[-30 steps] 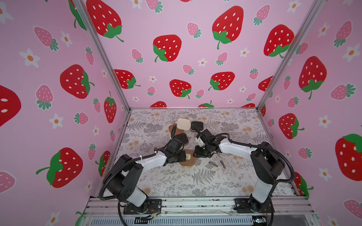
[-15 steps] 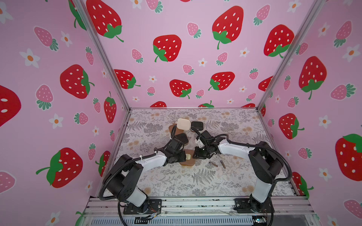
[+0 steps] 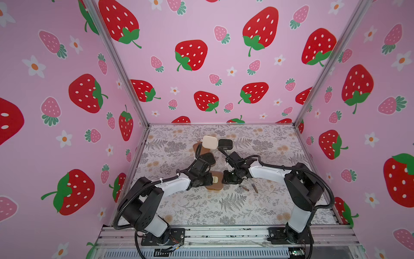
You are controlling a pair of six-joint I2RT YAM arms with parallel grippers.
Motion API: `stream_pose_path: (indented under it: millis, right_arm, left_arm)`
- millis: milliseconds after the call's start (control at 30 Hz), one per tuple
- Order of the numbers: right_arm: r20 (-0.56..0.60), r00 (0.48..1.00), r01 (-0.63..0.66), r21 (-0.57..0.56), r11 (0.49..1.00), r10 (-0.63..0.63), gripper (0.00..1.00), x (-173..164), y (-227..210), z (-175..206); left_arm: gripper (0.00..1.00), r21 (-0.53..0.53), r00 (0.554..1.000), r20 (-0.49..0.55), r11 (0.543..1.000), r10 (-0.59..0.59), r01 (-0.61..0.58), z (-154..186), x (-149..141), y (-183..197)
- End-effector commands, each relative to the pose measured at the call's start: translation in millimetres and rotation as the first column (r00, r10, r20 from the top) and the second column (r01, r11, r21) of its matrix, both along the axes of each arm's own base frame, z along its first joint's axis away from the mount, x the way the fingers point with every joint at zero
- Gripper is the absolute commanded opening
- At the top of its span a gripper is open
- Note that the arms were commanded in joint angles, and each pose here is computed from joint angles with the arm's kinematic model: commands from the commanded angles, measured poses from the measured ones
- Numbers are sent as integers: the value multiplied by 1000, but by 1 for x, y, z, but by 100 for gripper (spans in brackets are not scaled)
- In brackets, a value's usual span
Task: Organize nail clipper sets
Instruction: Close the storage box at the center of the board, then move the storage box to the center of the board.
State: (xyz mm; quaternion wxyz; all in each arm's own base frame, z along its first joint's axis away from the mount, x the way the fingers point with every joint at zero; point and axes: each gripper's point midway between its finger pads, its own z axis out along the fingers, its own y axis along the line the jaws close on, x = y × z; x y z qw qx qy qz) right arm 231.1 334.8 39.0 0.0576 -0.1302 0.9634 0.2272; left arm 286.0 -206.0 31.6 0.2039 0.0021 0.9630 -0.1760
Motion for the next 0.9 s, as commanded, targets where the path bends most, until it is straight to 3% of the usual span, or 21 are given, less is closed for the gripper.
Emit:
stream_pose_path:
  millis: [0,533,867]
  right_arm:
    - [-19,1000,14,-83,996,-16,30,-5,-15,-10]
    - [-117,993,19,-89,996,-29,28,-17,-10,-50]
    - [-200,978,44,-56,997,-54,30,-32,-10,-83]
  left_arm:
    - [60,110,993,-113,994,16,-4,-25,-26,23]
    - [60,109,992,-125,994,14,-1,-26,-30,24]
    - [53,61,990,-142,998,11,-2,-32,-31,16]
